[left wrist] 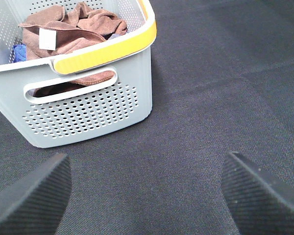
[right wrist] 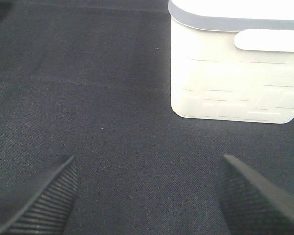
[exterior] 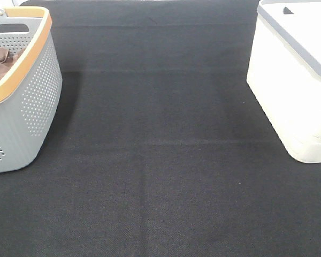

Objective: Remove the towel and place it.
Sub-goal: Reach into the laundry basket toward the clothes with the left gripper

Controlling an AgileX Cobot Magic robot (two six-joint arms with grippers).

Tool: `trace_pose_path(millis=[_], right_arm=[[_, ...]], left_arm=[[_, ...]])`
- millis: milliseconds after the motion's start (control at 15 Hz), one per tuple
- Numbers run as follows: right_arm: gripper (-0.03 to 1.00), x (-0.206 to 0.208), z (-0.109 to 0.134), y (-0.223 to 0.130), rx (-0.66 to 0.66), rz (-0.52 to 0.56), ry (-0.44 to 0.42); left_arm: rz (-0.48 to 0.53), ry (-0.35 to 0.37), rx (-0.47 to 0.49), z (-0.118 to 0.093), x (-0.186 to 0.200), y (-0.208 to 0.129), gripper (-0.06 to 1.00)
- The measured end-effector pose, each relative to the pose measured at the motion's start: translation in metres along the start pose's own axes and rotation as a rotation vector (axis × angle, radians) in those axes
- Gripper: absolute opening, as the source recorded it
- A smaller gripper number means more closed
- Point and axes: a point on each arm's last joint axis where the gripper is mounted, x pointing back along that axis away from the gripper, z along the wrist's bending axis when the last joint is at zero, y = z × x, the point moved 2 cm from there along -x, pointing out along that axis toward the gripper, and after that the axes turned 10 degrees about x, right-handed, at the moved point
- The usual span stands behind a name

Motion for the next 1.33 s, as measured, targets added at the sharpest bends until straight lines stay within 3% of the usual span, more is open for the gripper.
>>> trace_pose_path(millis=[1333], right_arm=[[0.74, 0.0, 0.0, 0.0, 0.0, 0.0, 0.0]], left_arm=[[0.0, 0.0, 0.0, 0.0, 0.0, 0.0, 0.8]])
